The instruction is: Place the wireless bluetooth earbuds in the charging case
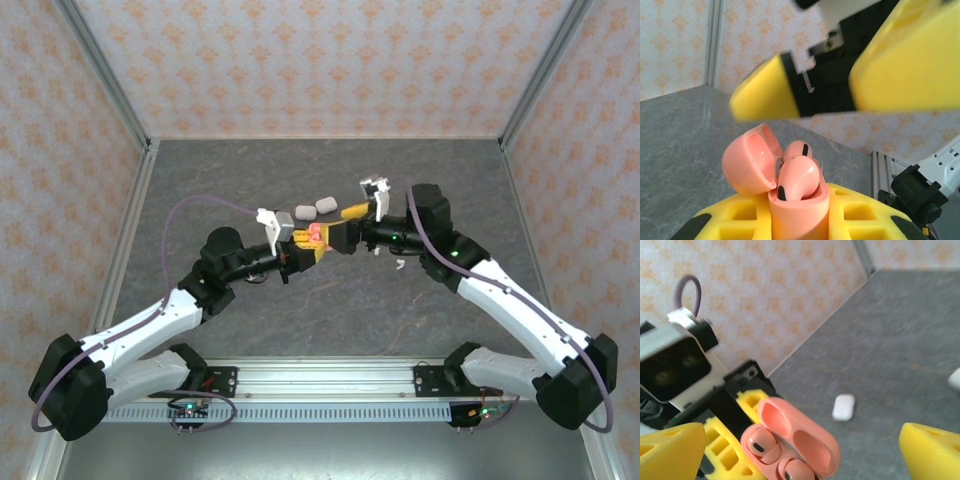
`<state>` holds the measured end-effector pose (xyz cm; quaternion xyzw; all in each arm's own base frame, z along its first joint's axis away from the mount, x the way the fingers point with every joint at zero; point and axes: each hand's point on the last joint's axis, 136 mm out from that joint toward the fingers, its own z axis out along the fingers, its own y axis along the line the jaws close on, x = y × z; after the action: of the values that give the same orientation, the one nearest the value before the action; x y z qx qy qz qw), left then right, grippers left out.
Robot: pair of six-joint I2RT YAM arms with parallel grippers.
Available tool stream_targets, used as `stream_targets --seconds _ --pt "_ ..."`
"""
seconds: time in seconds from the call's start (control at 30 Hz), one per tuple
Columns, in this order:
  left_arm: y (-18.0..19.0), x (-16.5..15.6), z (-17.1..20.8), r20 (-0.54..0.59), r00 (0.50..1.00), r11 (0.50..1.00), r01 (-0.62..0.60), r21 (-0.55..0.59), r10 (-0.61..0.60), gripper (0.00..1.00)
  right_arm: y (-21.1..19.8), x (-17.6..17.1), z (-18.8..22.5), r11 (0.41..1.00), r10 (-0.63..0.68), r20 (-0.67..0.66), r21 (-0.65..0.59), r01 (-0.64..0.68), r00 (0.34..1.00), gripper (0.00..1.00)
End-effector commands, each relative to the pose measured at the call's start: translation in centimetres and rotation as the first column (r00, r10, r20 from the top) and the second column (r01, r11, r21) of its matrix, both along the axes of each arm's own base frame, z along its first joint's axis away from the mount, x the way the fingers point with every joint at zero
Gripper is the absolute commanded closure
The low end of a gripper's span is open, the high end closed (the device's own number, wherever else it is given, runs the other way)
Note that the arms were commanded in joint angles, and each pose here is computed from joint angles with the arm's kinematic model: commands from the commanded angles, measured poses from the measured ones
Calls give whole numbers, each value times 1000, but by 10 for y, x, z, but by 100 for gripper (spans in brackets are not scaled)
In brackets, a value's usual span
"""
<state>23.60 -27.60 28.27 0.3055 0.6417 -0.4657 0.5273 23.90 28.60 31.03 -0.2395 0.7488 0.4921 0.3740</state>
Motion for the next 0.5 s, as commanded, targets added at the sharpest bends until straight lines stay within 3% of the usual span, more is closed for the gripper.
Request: stream_targets --seconds 0.0,0.17,0.47 --pt "-3 -11 24 74 996 998 43 -47 -39 100 14 -18 19 985 132 -15 116 -129 991 1" --pt "-6 -10 24 72 996 998 47 -41 -44 100 21 -29 26 972 192 10 133 -192 981 0" --pt "-8 -9 21 68 996 999 51 -19 -49 100 19 -36 39 969 208 67 122 -215 976 16"
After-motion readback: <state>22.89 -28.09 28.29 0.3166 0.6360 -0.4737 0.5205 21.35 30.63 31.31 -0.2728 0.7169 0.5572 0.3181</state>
